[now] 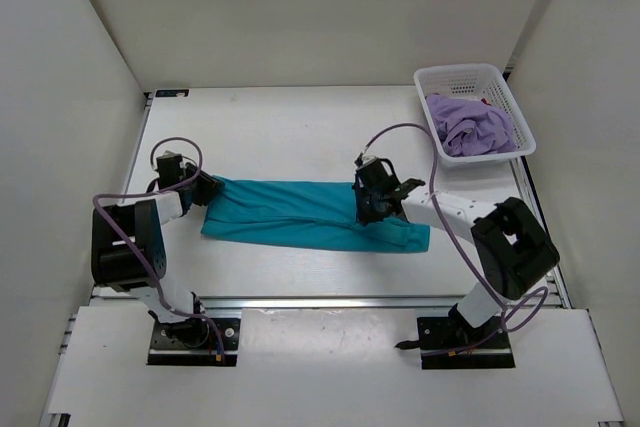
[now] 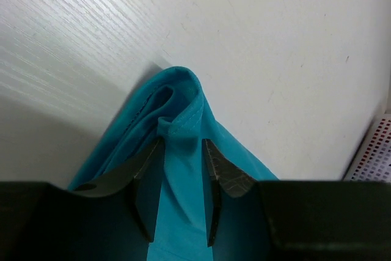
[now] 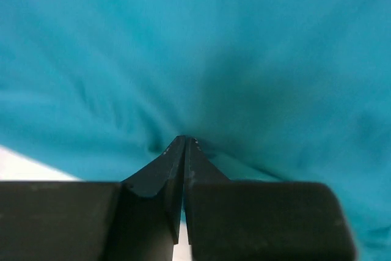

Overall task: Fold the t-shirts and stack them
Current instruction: Fold the other side of the tshirt into a rectangle

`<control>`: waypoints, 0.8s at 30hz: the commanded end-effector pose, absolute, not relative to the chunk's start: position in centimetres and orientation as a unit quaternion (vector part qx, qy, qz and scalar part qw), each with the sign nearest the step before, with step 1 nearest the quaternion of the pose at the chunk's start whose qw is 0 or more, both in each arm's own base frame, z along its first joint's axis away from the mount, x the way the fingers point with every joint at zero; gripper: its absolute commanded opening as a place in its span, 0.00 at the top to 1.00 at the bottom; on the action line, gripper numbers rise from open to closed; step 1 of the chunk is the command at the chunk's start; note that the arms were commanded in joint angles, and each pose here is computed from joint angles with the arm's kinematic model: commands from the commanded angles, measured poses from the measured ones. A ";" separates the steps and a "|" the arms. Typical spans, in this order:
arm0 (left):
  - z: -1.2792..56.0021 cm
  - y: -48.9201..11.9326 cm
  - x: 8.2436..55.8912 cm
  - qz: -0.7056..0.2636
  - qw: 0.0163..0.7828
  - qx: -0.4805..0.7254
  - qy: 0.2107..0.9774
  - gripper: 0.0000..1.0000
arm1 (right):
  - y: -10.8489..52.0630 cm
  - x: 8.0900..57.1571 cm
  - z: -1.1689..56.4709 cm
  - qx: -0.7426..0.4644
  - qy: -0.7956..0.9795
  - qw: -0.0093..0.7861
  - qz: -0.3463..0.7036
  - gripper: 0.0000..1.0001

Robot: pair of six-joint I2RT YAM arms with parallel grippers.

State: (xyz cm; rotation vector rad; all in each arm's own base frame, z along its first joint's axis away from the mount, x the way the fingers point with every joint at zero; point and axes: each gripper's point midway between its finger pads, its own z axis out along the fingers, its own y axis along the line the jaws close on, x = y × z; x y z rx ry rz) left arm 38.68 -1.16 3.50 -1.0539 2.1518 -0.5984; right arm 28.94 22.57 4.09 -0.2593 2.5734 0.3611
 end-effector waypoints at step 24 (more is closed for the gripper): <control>7.5 -12.1 38.0 -0.286 0.358 -0.258 0.851 0.57 | 17.5 28.7 7.7 0.021 0.932 0.310 0.187 0.99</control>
